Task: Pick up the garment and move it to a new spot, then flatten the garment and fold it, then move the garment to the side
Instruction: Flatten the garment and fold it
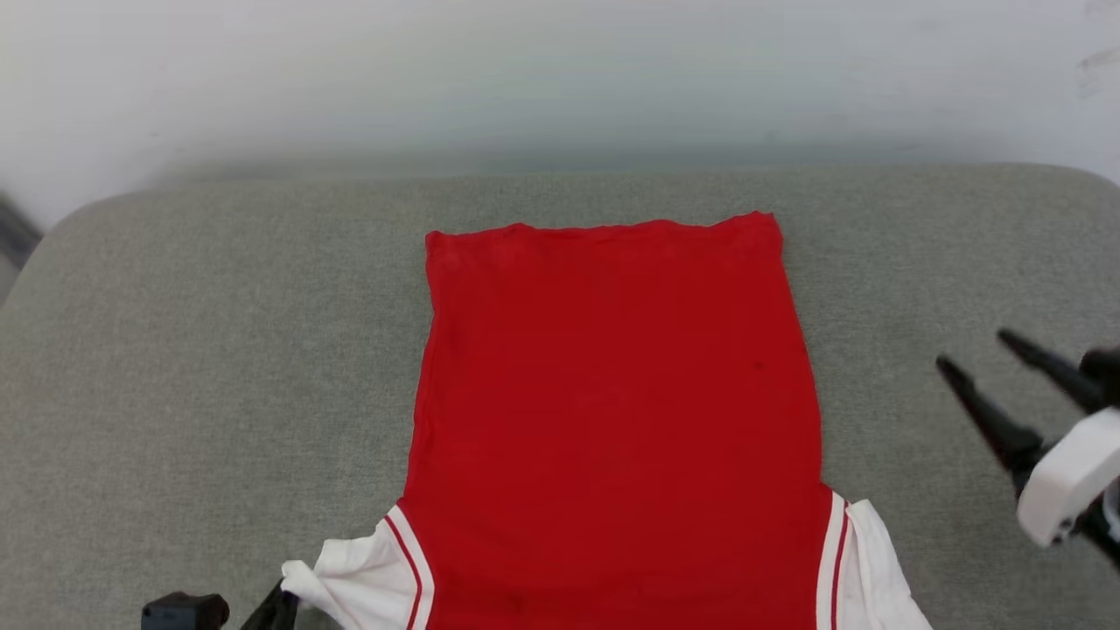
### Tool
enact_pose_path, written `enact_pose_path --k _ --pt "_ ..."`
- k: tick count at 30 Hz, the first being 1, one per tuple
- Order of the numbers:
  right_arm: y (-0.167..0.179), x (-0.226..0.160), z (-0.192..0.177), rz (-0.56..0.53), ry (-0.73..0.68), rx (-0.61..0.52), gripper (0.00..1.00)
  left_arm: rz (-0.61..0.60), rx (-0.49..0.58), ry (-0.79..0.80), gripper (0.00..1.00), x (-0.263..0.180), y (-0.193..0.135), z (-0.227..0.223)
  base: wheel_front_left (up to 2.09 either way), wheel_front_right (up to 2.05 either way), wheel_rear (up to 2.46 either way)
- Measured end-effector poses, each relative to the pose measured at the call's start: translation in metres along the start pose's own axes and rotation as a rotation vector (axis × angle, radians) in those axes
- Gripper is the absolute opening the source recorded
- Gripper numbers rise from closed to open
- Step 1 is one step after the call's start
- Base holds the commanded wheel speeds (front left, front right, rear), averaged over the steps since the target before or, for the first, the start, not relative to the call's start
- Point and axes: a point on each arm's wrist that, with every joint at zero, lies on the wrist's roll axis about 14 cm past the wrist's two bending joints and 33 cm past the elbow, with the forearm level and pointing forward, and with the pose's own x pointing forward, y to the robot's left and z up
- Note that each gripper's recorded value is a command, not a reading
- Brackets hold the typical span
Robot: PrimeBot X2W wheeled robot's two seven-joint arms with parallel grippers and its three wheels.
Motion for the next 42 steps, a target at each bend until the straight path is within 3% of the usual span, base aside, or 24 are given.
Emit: enact_pose_path --k 6,11,18,24,34,39,40,41,42 --pt "-0.030 0.045 0.099 -0.041 -0.151 -0.100 1.00 -0.009 0.023 -0.037 0.00 0.016 -0.003 0.016 0.00 0.00 0.00" --pt "-0.038 0.094 0.127 -0.015 -0.045 -0.157 1.00 -0.009 0.024 -0.043 0.00 0.031 -0.006 0.020 0.00 0.00 0.00" --pt "-0.037 0.167 0.092 0.053 0.342 -0.163 1.00 0.012 0.012 -0.040 0.00 0.052 -0.005 0.020 0.00 0.00 0.00" --pt "-0.032 0.210 0.024 0.093 0.701 -0.113 1.00 0.045 0.021 -0.015 0.00 0.066 0.000 0.011 0.00 0.00 0.00" --pt "0.006 0.261 -0.066 0.171 0.933 -0.060 1.00 0.075 0.049 0.007 0.00 0.084 0.014 0.004 0.00 0.00 0.00" --pt "0.014 0.265 -0.078 0.202 0.933 -0.045 1.00 0.082 0.053 0.012 0.00 0.086 0.016 0.001 0.00 0.00 0.00" --pt "0.014 0.265 -0.077 0.200 0.929 -0.046 0.34 0.084 0.052 0.011 0.00 0.087 0.017 0.001 0.00 0.00 0.00" --pt "0.013 0.264 -0.075 0.196 0.922 -0.054 0.00 0.083 0.053 0.010 0.00 0.087 0.016 0.001 0.00 0.00 0.00" --pt "0.013 0.263 -0.073 0.193 0.911 -0.060 0.00 0.084 0.055 0.007 0.00 0.087 0.017 0.002 0.00 0.00 0.00"
